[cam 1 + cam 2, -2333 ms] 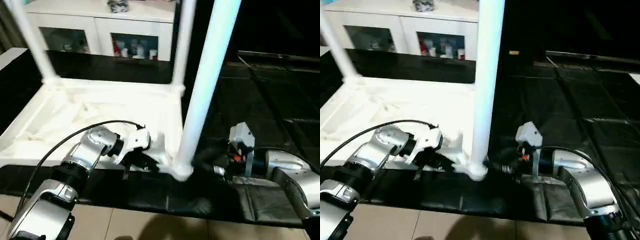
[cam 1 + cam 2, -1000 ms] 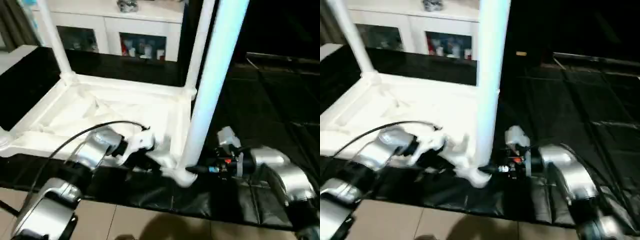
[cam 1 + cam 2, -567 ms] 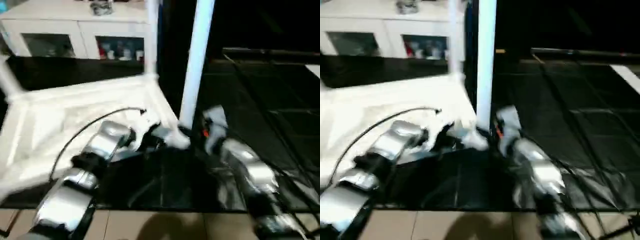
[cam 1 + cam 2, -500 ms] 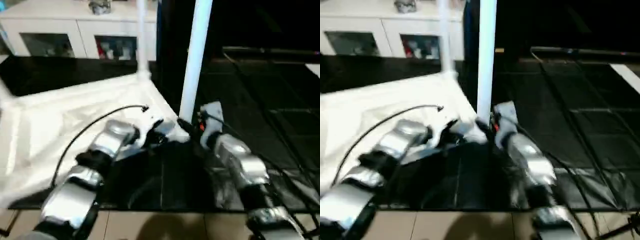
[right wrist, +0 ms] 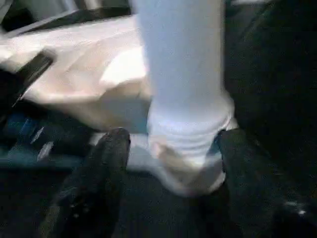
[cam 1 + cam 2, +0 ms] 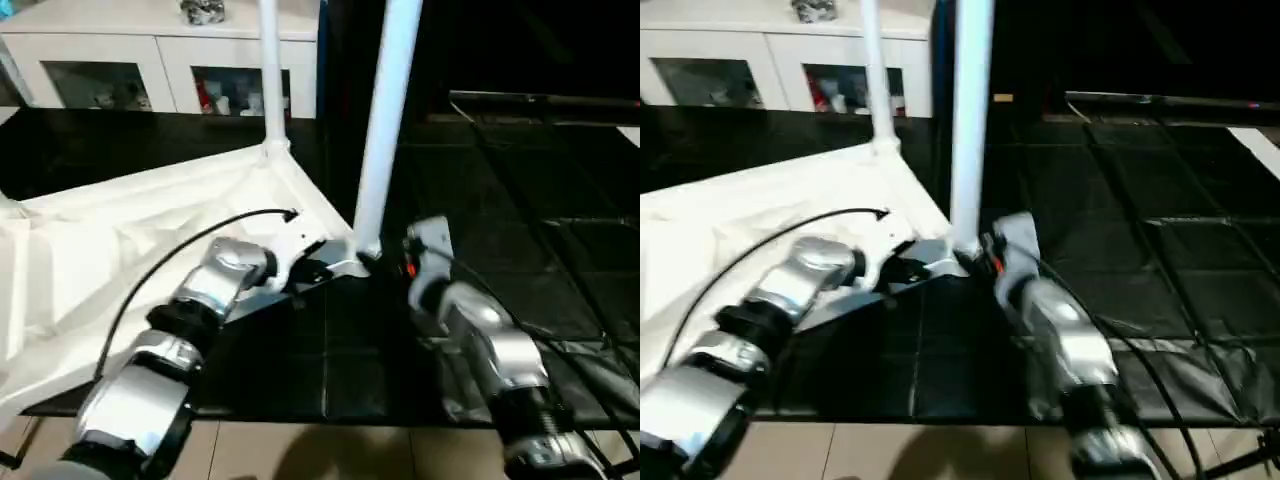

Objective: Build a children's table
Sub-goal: Rotate leg to tighten

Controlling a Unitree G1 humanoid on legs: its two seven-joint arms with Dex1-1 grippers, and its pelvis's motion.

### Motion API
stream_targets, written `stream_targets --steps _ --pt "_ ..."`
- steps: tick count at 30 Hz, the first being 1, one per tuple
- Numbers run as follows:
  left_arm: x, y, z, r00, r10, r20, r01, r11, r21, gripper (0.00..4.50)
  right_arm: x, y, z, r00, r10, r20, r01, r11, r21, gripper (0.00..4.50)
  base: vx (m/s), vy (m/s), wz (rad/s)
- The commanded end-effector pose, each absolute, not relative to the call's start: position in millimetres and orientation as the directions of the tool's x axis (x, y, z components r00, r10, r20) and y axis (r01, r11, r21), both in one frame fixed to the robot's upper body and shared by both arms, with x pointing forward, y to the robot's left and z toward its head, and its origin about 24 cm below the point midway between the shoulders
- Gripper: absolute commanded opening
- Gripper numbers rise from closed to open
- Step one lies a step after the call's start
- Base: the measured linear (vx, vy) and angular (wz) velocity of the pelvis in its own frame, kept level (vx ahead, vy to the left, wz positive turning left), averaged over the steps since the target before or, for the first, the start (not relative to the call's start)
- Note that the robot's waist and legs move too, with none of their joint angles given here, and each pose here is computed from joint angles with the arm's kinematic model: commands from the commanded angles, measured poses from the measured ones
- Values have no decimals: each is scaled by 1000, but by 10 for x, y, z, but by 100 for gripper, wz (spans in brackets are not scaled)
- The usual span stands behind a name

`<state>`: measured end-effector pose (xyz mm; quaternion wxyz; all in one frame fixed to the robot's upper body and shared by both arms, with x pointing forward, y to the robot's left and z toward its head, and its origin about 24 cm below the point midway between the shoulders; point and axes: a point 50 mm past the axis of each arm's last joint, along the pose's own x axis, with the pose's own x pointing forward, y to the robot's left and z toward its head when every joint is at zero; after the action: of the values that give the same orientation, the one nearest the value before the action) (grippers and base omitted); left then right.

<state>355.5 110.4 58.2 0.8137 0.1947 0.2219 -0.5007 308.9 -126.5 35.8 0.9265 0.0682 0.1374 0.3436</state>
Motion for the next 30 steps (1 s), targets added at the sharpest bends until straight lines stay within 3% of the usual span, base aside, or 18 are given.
stream_targets --steps 1,7,10,22,26,27,30 --pt "3564 1194 697 367 -752 -548 927 346 146 0 3065 -1320 490 668 727 -157 -700 686 197 345 0 0 0" --pt "3403 1414 649 203 -777 -596 979 177 103 0 3000 -1483 572 527 834 -162 -822 549 152 388 0 0 0" --pt "3346 1534 619 159 -761 -628 986 152 65 0 2995 -1483 593 448 875 -184 -870 474 133 418 0 0 0" --pt "2990 1804 594 -32 -734 -678 999 -14 -31 0 2985 -1169 596 150 973 -174 -970 180 167 418 0 0 0" --pt "2936 1811 587 -45 -729 -683 999 -33 -32 0 3017 -1109 577 111 976 -189 -976 144 166 418 0 0 0" --pt "2922 1811 583 -55 -726 -685 998 -41 -37 0 3039 -1087 574 109 976 -191 -976 142 166 392 0 0 0" --pt "2887 1798 583 -76 -720 -690 997 -63 -44 0 3074 -1057 578 95 978 -185 -977 127 172 379 0 0 0"
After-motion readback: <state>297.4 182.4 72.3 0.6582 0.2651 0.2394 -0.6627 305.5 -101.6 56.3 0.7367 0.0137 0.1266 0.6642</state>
